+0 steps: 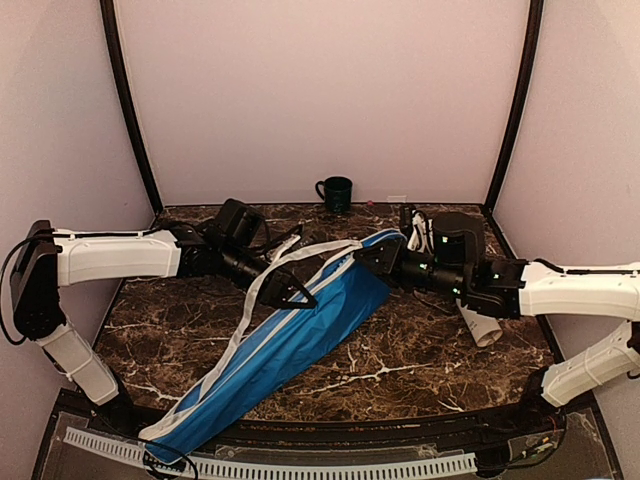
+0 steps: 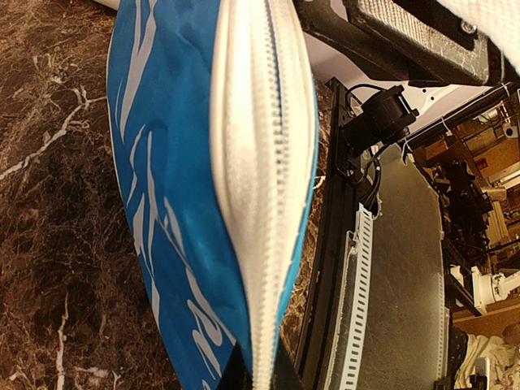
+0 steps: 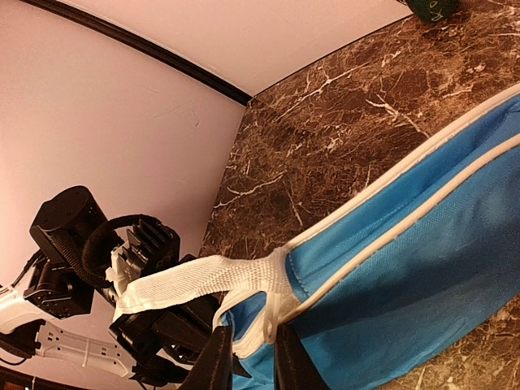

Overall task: Pack up the badminton gear
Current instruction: Zip the zipper on the racket bag.

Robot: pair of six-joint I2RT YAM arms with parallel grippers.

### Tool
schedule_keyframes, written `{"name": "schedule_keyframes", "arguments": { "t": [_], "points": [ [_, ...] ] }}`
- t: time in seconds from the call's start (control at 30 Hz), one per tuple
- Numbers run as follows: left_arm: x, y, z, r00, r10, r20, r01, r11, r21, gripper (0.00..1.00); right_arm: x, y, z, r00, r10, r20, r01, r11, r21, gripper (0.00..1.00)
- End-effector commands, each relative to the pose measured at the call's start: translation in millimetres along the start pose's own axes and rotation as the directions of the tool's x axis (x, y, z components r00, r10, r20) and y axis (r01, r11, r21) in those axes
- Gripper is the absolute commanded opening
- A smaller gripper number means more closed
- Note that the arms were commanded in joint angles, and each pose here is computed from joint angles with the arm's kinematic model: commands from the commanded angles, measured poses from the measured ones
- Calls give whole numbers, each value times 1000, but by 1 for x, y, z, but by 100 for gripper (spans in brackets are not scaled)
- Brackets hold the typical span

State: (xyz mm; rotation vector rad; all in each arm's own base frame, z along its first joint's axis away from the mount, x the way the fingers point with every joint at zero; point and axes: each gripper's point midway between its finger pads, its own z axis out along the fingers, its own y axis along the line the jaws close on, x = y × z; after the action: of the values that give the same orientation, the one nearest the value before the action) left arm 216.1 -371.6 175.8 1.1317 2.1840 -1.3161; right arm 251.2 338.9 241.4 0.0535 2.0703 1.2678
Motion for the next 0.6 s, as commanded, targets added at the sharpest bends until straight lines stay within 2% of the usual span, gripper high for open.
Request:
{"name": "schedule_keyframes", "arguments": {
  "t": [0.0, 0.27, 0.4, 0.57],
  "points": [
    [-17, -21, -12, 994, 82, 70, -85, 996, 36, 0, -14, 11, 3, 999, 21, 49, -20, 1000, -21, 19],
    [-15, -23, -11, 994, 84, 69, -88, 995, 46, 0, -14, 3, 9, 997, 51, 51, -51, 999, 6, 9],
    [-16, -22, -10, 994, 84, 74, -87, 995, 42, 0, -14, 7, 10, 997, 53, 48, -53, 998, -17, 0],
    [-18, -21, -9, 993, 81, 85, -85, 996, 36, 0, -4, 15, 14, 998, 59, 1, -59, 995, -79, 0]
  ]
}}
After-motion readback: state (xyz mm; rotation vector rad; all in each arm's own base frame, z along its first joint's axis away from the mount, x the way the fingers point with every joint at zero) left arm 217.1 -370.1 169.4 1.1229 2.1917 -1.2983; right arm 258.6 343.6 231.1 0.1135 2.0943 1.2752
